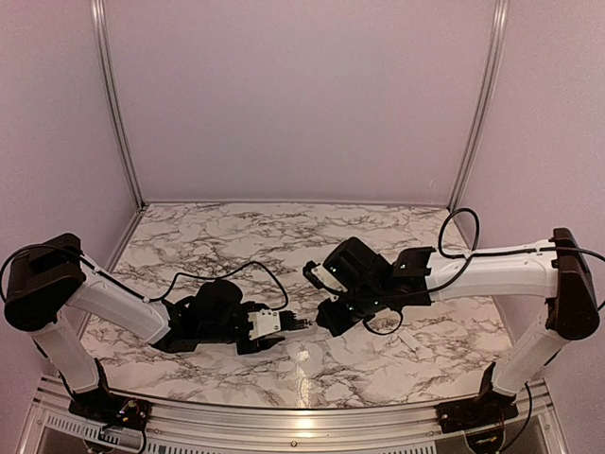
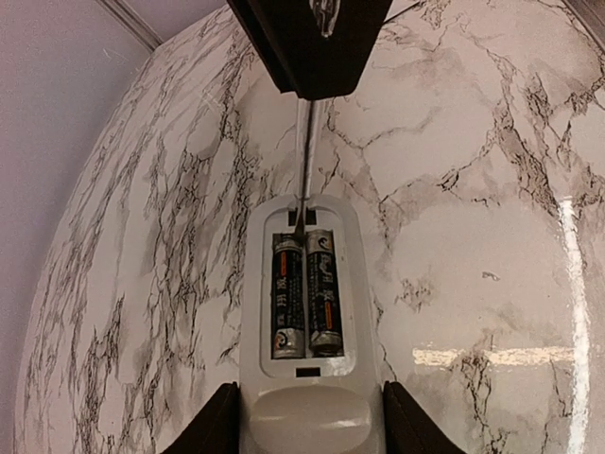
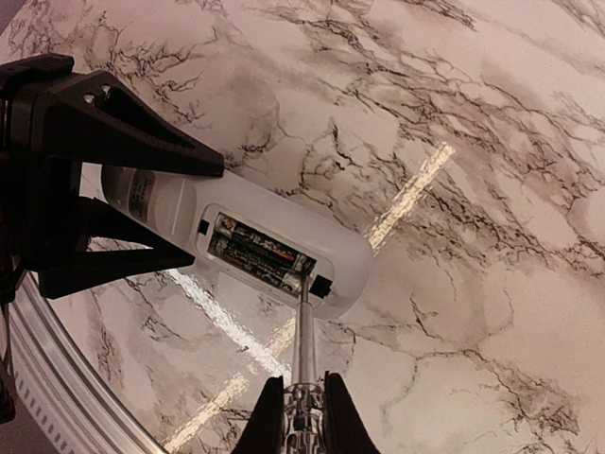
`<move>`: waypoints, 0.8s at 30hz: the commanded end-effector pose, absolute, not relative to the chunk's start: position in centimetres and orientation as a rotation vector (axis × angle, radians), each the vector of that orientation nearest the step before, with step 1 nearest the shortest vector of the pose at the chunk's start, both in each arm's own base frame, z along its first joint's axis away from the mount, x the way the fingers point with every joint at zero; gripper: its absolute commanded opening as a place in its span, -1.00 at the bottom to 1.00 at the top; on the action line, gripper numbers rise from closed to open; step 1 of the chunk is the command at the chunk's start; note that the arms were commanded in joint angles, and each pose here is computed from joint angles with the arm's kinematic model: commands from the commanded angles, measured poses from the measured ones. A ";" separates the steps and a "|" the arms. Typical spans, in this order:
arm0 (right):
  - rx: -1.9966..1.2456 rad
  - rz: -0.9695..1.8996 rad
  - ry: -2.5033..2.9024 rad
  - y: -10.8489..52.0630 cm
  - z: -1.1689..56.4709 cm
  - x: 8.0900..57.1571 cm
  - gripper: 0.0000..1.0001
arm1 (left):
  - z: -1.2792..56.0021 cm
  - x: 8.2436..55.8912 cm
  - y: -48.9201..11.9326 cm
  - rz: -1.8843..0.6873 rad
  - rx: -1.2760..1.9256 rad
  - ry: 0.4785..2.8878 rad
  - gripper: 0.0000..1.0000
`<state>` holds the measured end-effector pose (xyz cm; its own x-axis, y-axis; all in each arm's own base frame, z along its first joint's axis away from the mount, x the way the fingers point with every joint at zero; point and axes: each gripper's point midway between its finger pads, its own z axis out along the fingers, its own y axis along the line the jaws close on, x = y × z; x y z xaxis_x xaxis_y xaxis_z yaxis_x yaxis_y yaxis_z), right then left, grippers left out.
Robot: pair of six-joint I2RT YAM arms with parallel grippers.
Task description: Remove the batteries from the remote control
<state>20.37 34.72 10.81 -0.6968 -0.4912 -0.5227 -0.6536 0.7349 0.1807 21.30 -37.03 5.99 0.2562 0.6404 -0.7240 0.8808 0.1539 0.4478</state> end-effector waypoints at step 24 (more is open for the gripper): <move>-0.860 0.815 2.301 35.4 14.8 18.3 -1.00 | 10.1 18.7 -37.8 -0.489 1.533 1.330 -1.00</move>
<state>18.25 34.07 12.15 -0.6702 -0.4434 -0.5952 -0.6912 0.6648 0.2832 19.62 -36.84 7.51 0.2675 0.5839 -0.7665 0.9029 0.1260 0.4110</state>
